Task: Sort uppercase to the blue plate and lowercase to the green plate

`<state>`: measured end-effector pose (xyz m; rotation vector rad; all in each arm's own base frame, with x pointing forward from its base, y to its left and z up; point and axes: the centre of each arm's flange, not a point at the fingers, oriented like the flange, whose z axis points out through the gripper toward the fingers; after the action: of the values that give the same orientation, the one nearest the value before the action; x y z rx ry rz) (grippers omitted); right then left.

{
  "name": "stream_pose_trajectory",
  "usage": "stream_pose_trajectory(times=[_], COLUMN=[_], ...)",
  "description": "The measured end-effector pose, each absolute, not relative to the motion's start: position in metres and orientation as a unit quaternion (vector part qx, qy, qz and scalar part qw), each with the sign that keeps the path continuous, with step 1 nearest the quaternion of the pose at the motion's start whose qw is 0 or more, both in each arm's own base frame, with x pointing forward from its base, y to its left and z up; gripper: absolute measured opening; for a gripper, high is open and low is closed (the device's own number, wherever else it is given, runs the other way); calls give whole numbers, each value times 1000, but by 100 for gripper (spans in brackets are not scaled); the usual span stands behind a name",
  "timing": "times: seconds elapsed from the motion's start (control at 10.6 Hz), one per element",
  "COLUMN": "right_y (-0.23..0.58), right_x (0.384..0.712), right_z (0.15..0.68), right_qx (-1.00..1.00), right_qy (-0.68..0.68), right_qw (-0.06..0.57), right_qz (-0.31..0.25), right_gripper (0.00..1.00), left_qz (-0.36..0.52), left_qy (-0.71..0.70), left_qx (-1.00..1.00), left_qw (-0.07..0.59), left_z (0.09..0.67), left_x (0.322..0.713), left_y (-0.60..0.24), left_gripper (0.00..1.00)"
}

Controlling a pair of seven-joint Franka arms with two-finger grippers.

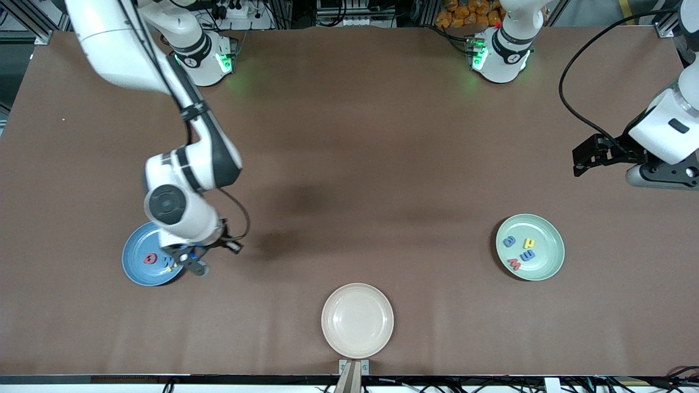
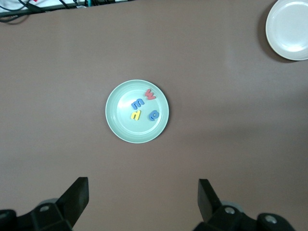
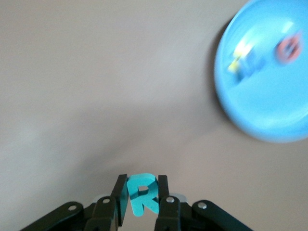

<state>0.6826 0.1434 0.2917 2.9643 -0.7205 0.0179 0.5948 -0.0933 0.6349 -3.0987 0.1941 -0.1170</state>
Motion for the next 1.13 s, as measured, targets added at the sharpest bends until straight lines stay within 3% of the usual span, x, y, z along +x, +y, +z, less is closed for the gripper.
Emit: stream_pose_trajectory(times=[0.47,0.94,1.13], right_y=[-13,-57,-41], right_x=[697,688,669], right_z=[289,297,315], right_qx=[989,992,994], right_qy=[-113,-76,-67], right_qw=[92,100,87], right_qz=[-6,-12,-13], right_gripper=[31,96,100], left_qz=[-36,-34,-19], left_qy=[49,57,46], left_qx=[-998,-997,-999], left_qw=[35,45,10], left_z=[654,683,675], left_x=[579,548,551], left_y=[-90,-93,-73], left_gripper=[100,100,100])
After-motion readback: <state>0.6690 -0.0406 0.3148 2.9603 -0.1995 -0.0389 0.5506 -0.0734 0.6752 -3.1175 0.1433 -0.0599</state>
